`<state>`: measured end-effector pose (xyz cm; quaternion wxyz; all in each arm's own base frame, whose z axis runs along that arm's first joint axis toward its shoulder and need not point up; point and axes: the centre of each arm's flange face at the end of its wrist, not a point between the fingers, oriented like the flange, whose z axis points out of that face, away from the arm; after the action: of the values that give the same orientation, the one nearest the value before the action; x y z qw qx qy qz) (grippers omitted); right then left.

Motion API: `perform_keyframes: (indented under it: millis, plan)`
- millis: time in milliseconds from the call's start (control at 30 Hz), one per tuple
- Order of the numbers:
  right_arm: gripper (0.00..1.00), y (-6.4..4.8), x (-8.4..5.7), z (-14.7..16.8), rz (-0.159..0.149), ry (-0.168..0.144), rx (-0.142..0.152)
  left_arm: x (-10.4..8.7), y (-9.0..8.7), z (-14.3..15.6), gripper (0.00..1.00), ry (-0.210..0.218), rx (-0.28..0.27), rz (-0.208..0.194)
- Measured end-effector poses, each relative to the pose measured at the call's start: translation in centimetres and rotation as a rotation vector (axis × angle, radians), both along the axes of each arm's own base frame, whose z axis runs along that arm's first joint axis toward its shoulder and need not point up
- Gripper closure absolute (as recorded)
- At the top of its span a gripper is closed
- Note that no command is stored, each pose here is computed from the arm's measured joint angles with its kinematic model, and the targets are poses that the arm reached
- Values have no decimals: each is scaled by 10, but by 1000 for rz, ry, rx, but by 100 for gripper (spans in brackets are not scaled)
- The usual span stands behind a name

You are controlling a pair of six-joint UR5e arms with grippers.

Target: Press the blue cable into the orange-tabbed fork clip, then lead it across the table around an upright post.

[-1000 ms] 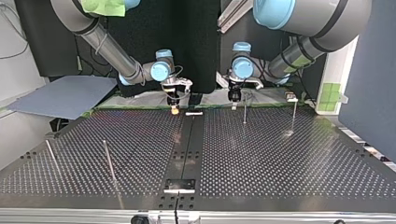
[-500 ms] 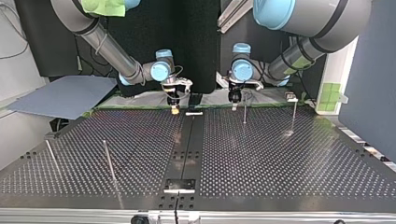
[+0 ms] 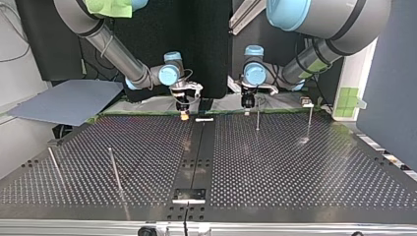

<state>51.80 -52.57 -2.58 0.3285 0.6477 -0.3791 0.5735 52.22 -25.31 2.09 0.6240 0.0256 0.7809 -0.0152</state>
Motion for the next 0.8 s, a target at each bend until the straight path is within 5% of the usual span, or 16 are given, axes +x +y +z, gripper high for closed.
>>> perform_keyframes:
  millis: [33, 100, 133, 167, 800]
  plan:
    - [100, 0, 0, 0, 0, 0, 0, 0, 0, 0, 60, 0, 2, 4]
    - [100, 0, 0, 0, 0, 0, 0, 0, 1, 0, 81, -1, 6, 14]
    - [100, 0, 0, 0, -1, 0, 0, 0, 1, 0, 81, -2, 8, 19]
    - [100, 0, 0, 0, -1, 0, -1, 0, 1, 0, 98, -2, 9, 21]
    - [100, 0, 0, -1, 1, 2, 2, 6, -9, 7, 98, -10, 16, -27]
